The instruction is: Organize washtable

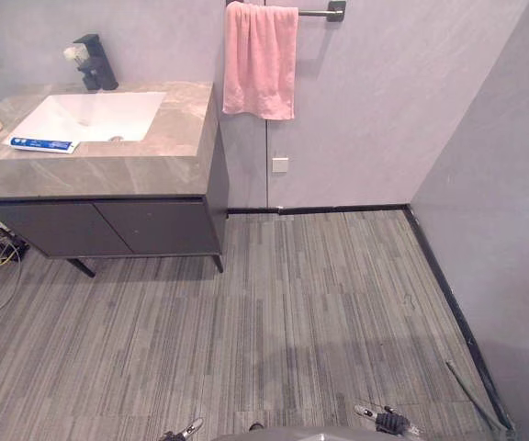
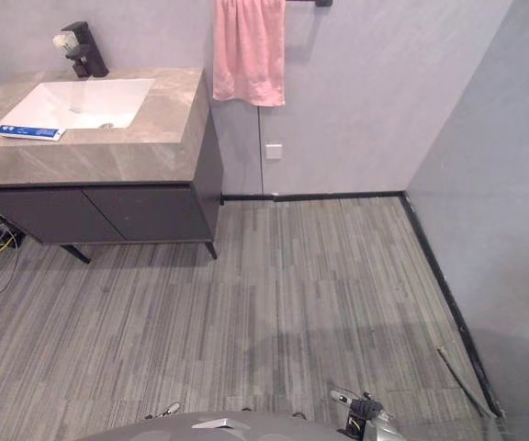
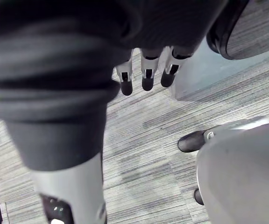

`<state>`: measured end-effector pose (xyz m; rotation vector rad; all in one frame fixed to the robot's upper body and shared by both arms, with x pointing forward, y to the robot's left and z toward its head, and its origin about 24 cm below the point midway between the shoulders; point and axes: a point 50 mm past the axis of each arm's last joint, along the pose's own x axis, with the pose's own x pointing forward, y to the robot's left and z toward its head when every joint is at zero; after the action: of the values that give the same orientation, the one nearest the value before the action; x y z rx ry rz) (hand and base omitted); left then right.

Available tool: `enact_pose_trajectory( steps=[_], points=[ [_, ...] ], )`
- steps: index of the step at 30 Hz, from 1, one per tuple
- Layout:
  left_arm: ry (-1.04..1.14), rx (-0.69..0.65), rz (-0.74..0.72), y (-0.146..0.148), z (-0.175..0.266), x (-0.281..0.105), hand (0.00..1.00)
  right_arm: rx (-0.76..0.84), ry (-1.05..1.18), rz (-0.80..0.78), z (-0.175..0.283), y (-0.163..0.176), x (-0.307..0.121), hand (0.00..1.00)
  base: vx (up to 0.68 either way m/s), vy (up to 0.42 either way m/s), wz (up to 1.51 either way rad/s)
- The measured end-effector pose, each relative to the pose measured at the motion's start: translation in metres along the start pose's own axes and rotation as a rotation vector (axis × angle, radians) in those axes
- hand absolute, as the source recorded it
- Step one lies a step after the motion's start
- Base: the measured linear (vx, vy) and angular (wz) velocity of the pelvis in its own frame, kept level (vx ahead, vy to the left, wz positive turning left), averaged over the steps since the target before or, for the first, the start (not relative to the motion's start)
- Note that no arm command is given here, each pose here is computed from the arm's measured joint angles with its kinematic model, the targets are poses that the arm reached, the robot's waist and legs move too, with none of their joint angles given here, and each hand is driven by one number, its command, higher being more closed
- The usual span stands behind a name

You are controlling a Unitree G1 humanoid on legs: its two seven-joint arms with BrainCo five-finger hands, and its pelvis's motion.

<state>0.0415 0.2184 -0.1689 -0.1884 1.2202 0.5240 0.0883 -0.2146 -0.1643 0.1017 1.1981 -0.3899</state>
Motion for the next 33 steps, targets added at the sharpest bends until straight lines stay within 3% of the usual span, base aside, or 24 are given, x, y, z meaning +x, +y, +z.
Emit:
enact_pose_trajectory(
  steps=[33],
  points=[
    [-0.007, 0.036, -0.01, 0.0017, 0.0023, 0.0004, 0.0, -0.038, 0.0, 0.019, -0.001, 0.0048, -0.0004, 0.0, 0.0, 0.0, 0.0]
  ],
)
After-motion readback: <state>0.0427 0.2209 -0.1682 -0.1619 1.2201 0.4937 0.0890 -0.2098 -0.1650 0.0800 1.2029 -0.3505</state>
